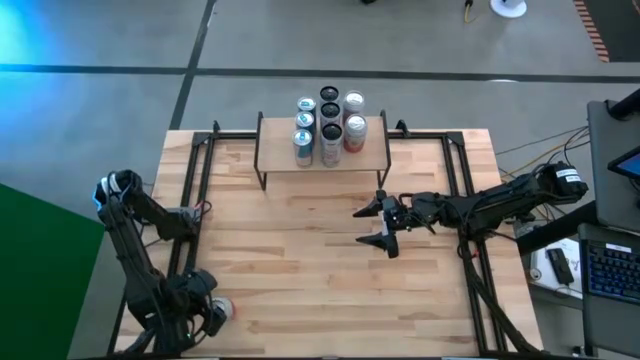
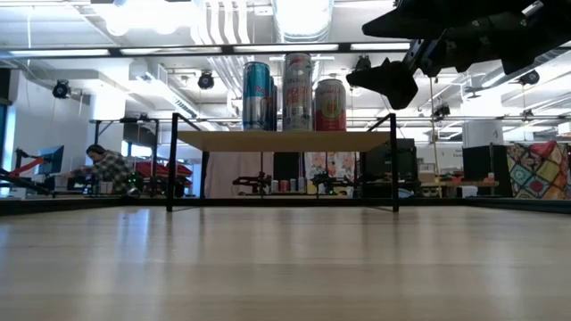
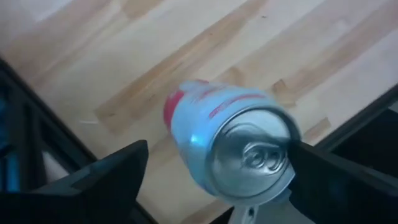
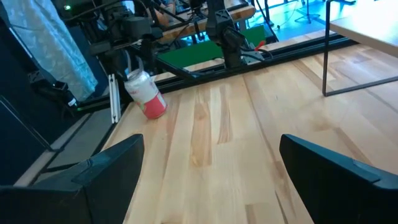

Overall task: Place canned beverage on shelf
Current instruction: Align the pink-white soda can with the other pink-white soda can on the shelf

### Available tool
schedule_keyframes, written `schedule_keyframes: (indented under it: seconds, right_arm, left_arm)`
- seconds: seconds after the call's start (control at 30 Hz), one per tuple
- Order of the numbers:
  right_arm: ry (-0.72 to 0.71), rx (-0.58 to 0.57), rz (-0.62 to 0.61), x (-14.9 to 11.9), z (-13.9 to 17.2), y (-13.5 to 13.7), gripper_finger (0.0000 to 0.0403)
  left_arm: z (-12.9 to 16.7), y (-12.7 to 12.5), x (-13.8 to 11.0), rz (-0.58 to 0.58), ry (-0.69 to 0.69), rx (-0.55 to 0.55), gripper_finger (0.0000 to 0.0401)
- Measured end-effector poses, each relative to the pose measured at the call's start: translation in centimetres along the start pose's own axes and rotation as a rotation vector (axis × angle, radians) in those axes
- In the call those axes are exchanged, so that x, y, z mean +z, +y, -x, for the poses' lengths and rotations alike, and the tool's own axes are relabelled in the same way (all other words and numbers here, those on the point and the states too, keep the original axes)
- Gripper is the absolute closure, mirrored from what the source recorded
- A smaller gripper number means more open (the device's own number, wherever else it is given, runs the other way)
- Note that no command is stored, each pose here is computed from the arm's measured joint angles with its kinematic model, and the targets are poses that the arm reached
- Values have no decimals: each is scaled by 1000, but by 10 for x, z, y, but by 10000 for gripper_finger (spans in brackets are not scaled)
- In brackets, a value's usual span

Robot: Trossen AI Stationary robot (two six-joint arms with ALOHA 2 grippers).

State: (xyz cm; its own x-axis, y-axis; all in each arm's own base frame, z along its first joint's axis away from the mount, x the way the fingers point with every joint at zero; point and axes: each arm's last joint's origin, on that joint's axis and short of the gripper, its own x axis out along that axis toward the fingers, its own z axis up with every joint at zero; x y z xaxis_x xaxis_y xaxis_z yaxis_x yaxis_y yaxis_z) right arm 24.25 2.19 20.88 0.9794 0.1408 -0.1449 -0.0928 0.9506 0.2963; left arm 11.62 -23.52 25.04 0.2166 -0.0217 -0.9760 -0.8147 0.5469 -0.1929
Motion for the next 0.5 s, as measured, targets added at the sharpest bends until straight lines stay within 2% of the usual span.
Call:
schedule_keyframes:
  seconds: [0.17,0.5]
  right_arm:
    - [0,0,2,0,0,0,37]
    - [0,-1,0,0,0,0,37]
  left_arm:
    - [0,2,1,-2,-14,21,3]
    - [12,15,15,-36,-149,96,12]
